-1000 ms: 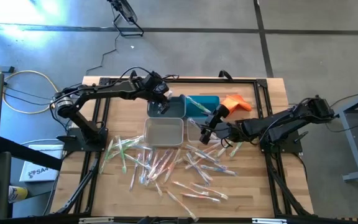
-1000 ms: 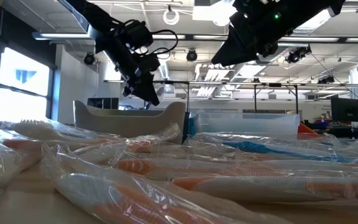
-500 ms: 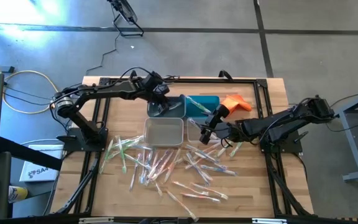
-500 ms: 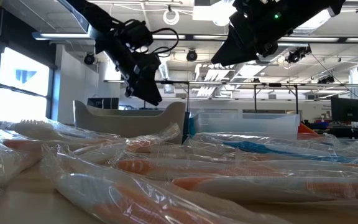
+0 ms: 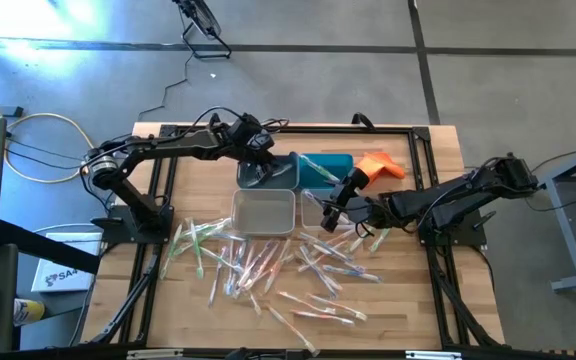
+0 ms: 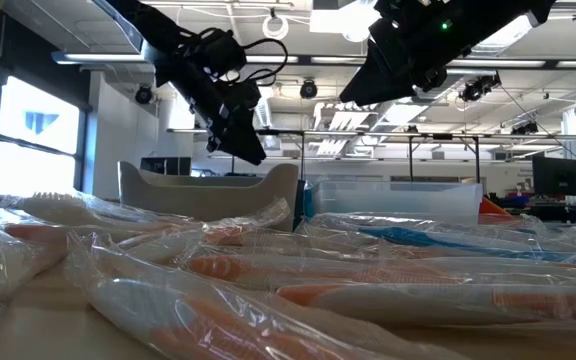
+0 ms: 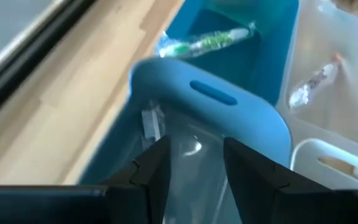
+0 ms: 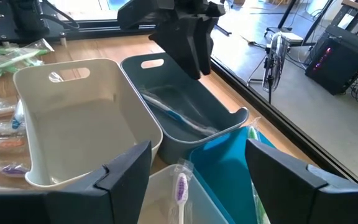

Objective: Pick & Place Toothbrushes
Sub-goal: Put the blue toothbrush into the dark blue bin

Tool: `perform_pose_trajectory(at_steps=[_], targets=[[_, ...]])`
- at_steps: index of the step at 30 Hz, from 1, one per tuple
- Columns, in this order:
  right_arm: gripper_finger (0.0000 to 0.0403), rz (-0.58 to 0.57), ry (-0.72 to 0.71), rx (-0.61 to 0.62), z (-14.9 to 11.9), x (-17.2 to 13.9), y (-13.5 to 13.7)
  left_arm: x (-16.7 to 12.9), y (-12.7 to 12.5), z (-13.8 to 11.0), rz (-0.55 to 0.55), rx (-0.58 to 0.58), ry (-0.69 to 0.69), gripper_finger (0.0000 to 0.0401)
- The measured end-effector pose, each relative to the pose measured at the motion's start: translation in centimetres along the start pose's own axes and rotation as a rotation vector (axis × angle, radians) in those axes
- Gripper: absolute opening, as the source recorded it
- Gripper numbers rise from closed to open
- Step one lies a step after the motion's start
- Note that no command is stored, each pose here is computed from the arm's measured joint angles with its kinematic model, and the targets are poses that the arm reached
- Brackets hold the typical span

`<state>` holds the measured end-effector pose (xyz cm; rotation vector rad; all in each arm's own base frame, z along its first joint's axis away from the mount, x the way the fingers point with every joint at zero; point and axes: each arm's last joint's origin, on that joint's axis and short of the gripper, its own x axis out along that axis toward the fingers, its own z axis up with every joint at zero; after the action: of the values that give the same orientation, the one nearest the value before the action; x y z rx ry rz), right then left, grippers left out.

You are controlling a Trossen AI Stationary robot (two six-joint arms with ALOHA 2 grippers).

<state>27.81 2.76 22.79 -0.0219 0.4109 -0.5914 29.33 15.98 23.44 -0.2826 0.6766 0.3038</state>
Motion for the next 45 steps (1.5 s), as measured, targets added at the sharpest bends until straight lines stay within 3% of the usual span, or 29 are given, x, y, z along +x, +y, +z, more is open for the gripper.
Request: perform_pose_trajectory(at_steps=[15, 24, 32, 45], targets=[[0.0254, -0.005, -0.001, 0.000, 0.0, 0.0, 0.0, 0.0, -0.3, 0.7, -0.008, 0.073, -0.071, 0.0042], [0.0254, -0.005, -0.001, 0.003, 0.0, 0.0, 0.0, -0.3, -0.6, 1.8, -0.079, 0.104, -0.185, 0.0005], [0.0254, -0.005, -0.001, 0.030, 0.0, 0.0, 0.0, -2.1, -1.2, 0.3, -0.136, 0.144, -0.239, 0.0003], [0.0254, -0.005, -0.001, 0.029, 0.0, 0.0, 0.0, -7.2, -5.7, -3.3, -0.151, 0.256, -0.430, 0.0003]])
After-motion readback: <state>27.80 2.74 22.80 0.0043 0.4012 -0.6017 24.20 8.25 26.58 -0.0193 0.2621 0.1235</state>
